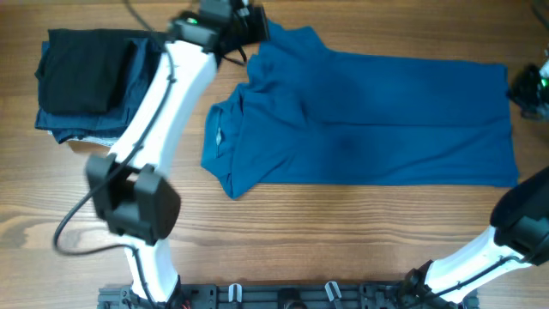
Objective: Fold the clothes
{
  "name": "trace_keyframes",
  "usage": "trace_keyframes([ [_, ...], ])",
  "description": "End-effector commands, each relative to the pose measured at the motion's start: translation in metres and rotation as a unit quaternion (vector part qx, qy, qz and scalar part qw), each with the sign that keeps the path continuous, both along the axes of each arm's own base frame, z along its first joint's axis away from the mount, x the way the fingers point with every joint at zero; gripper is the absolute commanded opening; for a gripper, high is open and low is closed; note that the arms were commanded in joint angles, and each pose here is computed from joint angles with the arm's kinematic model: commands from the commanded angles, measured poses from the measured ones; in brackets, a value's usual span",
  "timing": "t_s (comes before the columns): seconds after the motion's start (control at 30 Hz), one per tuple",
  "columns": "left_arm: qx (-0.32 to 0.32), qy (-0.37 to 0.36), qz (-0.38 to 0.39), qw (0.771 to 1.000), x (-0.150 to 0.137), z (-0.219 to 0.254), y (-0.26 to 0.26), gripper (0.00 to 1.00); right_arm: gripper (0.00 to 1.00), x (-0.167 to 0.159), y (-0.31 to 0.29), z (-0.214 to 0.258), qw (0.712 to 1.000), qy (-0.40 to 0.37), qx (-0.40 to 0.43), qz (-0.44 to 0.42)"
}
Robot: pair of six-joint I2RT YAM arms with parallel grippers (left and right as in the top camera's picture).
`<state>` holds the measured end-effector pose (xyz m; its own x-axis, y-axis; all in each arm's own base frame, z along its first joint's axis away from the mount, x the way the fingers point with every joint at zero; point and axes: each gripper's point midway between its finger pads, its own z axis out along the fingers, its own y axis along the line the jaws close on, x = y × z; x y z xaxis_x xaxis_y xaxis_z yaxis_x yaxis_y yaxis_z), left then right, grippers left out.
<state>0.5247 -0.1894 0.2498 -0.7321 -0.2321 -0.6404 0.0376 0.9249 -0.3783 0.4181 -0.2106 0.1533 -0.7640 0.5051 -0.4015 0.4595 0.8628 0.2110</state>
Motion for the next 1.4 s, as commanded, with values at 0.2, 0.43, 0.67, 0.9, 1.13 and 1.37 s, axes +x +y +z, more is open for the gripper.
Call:
trace_keyframes([
  [0.2, 0.028, 0.155, -0.016, 0.987, 0.008, -0.159, -0.005, 0.04, 0.22, 0.029, 0.061, 0.008, 0.998, -0.01, 0.006, 0.06],
  [0.43, 0.055, 0.238, -0.017, 0.97, -0.011, -0.237, -0.003, 0.04, 0.25, 0.025, 0.064, 0.006, 0.998, -0.001, 0.007, 0.067],
  [0.67, 0.121, 0.295, 0.017, 0.948, -0.037, -0.253, 0.028, 0.04, 0.26, 0.02, 0.066, 0.004, 0.997, 0.01, 0.011, 0.07],
  [0.9, 0.157, 0.384, 0.041, 0.909, -0.086, -0.273, 0.052, 0.04, 0.29, 0.016, 0.068, 0.002, 0.997, 0.019, 0.012, 0.078],
  [1.13, 0.177, 0.416, 0.108, 0.885, -0.099, -0.273, 0.083, 0.04, 0.31, 0.015, 0.068, 0.001, 0.996, 0.02, 0.007, 0.09],
  [1.37, 0.17, 0.407, 0.115, 0.89, -0.096, -0.253, 0.089, 0.04, 0.34, 0.015, 0.068, 0.002, 0.996, 0.02, 0.007, 0.09],
])
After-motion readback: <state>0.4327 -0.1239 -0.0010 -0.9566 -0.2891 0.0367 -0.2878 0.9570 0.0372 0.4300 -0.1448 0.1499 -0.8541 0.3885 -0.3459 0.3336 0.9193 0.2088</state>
